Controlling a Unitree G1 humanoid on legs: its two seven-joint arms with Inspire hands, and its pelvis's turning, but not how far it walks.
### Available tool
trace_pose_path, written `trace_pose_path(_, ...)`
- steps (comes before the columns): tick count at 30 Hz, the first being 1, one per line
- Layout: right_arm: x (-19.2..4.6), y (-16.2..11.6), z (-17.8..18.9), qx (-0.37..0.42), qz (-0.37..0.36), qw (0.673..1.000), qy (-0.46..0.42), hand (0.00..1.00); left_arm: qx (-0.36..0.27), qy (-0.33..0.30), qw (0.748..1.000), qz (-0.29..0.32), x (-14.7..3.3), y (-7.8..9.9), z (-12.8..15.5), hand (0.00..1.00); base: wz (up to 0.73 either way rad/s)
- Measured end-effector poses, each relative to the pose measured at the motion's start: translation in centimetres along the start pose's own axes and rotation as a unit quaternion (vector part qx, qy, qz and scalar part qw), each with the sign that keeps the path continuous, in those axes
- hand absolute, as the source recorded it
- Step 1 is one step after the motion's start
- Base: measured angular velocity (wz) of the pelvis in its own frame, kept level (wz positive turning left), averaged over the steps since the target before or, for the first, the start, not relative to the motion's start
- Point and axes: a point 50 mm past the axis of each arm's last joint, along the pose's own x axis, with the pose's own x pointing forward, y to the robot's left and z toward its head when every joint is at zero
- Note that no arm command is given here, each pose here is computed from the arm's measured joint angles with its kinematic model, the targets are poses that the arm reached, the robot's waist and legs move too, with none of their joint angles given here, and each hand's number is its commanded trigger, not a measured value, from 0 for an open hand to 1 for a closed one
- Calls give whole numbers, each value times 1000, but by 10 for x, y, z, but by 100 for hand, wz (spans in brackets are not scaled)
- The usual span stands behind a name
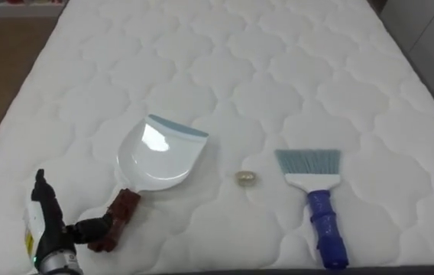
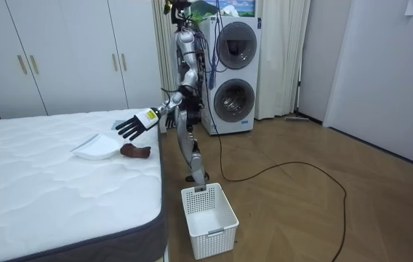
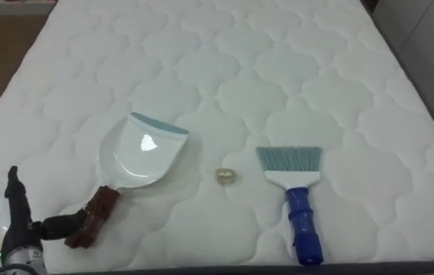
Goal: Clean bed
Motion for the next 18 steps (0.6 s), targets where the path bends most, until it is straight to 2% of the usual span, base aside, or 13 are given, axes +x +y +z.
trace_pose_path(13, 5, -5, 13, 10, -9, 1000, 2, 0, 4, -33, 998, -59, 17, -21, 29, 0, 4)
trace_pose_path(18, 7, -3, 23, 6, -6, 1000, -7, 0, 4, -28, 996, -83, 25, -29, 36, 0, 7)
